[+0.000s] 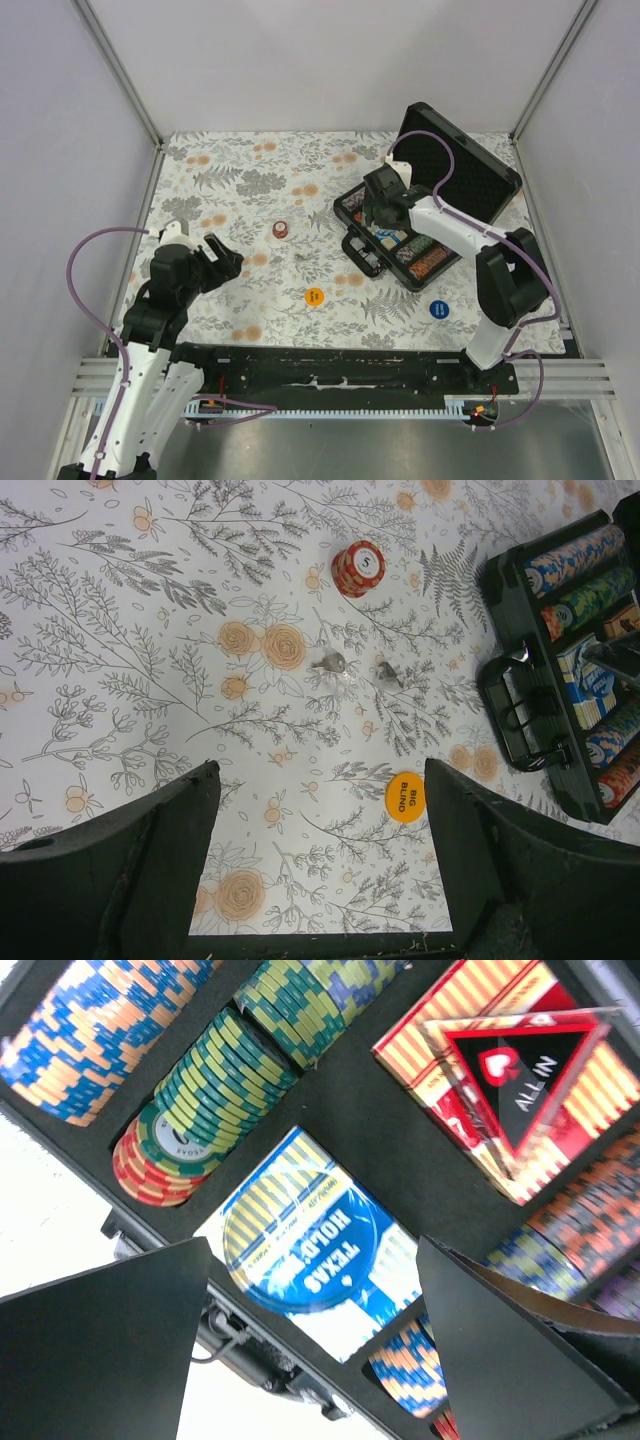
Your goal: Pack up texas hold em set
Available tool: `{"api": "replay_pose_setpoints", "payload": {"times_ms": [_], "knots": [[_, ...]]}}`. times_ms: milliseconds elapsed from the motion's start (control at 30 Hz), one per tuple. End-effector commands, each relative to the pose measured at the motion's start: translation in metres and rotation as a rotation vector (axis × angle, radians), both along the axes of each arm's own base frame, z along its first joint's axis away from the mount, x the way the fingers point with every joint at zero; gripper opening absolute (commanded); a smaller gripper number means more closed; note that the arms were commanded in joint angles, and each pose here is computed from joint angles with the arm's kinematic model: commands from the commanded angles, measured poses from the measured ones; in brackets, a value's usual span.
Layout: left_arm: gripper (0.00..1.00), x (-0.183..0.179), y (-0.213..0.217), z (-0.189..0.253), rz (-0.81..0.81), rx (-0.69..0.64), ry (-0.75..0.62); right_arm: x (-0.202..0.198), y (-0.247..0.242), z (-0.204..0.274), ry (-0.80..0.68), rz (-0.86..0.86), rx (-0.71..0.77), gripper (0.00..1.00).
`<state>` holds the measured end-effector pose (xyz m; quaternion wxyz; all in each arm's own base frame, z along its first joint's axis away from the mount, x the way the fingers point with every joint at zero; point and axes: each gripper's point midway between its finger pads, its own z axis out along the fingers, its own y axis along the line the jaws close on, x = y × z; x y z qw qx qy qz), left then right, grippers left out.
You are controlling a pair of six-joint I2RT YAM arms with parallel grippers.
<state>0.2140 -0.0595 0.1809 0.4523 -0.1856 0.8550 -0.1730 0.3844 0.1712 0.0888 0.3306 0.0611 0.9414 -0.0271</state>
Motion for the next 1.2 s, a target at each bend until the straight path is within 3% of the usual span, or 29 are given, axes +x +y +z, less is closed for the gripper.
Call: {"api": "replay_pose_setpoints", "payload": {"times_ms": [0,133,300,633,800,1000,1167], "knots": [[0.88,0.003,0.004,0.01,0.016,0.015,-0.051,-0.011,-0.009,0.056,-0.085,-0.008,0.041,0.91],[0.88,0.0,0.004,0.014,0.015,0.008,-0.074,-0.044,-0.034,0.079,-0.075,-0.031,0.014,0.93],[0.88,0.001,-0.001,0.015,-0.006,-0.002,-0.078,-0.103,-0.08,0.075,-0.025,-0.141,-0.033,0.93],[0.88,0.001,-0.006,0.015,-0.033,-0.015,-0.077,-0.184,-0.114,0.01,0.066,-0.369,0.073,0.94],[0.88,0.002,-0.006,0.01,-0.031,-0.012,-0.059,-0.193,-0.116,-0.018,0.101,-0.448,0.088,0.92],[0.88,0.002,-0.007,0.012,-0.035,-0.009,-0.064,-0.189,-0.12,-0.045,0.103,-0.502,0.074,0.8],[0.88,0.002,-0.004,0.012,-0.021,-0.005,-0.063,-0.187,-0.122,-0.061,0.121,-0.546,0.083,0.79]]}}
